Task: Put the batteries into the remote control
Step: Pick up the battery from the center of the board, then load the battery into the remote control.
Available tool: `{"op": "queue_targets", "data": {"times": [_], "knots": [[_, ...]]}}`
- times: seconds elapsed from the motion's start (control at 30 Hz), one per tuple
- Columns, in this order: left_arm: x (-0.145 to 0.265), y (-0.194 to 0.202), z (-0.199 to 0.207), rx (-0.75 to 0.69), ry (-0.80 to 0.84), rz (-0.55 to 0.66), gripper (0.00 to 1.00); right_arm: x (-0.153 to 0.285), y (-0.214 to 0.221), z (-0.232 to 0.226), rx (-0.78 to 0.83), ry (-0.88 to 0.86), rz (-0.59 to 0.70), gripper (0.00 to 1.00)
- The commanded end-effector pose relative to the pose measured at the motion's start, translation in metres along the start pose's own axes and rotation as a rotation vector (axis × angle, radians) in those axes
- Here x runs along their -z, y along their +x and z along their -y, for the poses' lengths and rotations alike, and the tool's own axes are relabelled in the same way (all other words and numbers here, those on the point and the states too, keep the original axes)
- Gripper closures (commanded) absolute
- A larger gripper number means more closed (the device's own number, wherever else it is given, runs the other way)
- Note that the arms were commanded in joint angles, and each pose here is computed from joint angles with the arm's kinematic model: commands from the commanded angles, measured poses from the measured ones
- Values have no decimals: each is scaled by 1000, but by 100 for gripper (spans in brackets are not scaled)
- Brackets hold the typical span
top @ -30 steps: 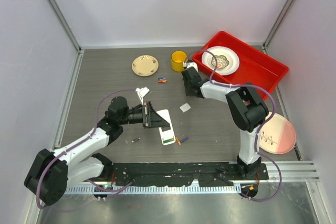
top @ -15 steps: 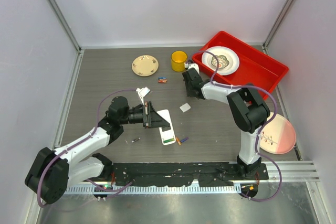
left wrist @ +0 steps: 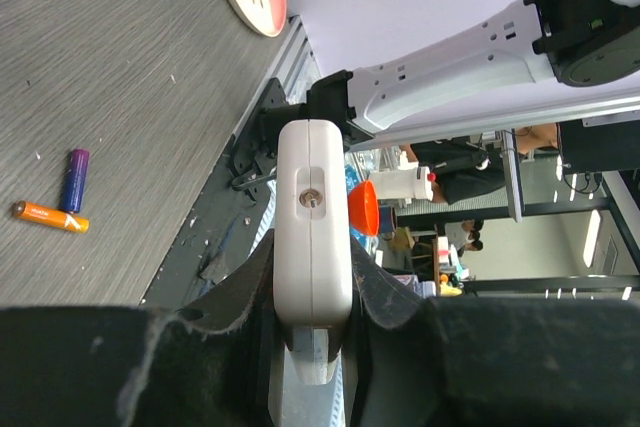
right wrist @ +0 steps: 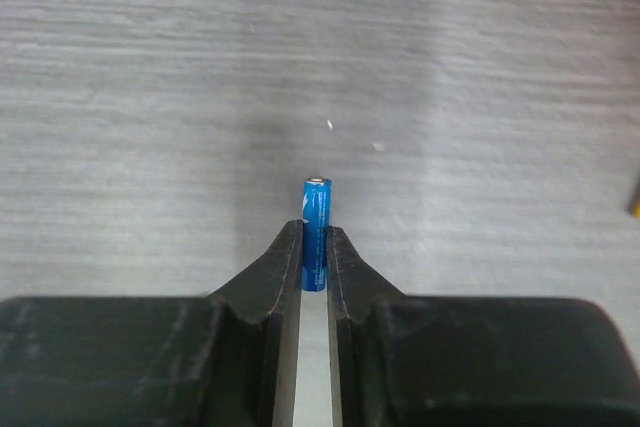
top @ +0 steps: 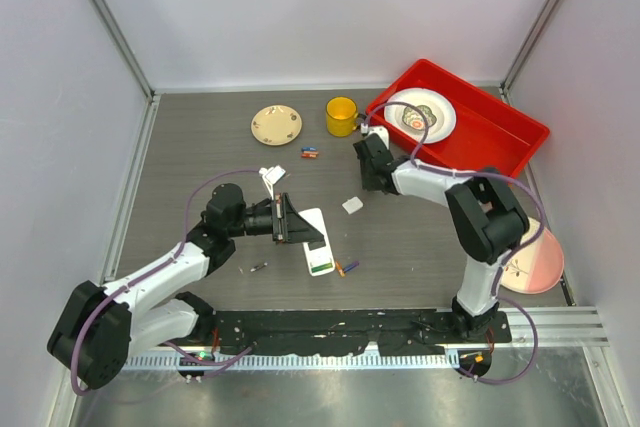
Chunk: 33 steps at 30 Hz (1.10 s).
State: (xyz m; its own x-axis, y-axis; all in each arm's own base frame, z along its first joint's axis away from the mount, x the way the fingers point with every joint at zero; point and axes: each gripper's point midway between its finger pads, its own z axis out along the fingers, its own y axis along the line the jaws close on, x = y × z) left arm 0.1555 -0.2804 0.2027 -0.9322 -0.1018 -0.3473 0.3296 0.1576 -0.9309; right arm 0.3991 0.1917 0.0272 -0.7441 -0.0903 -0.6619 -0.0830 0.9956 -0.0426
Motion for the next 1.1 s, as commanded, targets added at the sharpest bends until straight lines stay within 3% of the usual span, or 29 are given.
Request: {"op": "queue_targets", "data": {"times": [0.0,0.2,0.33,0.5,0.77,1.07], "knots": [[0,-12,17,-53,45,40,100,81,-61,-6,-147,-88,168,99],[-4,-23,16,-35,39,79,100,201,-73,-36,-17,-269,222,99],[-8,-25,2,-2,-9,78,99,277,-48,-24,158,-303,159,99],[-16,-21,10,42,51,0,100,338,-2,-35,425,-504,41,99],[-13,-3,46,-10,151,-167,100,366,53,-51,772,-577,-31,99],[-12,27,35,-16,73,-294,100,381,77,-98,1015,-590,29,99]]}}
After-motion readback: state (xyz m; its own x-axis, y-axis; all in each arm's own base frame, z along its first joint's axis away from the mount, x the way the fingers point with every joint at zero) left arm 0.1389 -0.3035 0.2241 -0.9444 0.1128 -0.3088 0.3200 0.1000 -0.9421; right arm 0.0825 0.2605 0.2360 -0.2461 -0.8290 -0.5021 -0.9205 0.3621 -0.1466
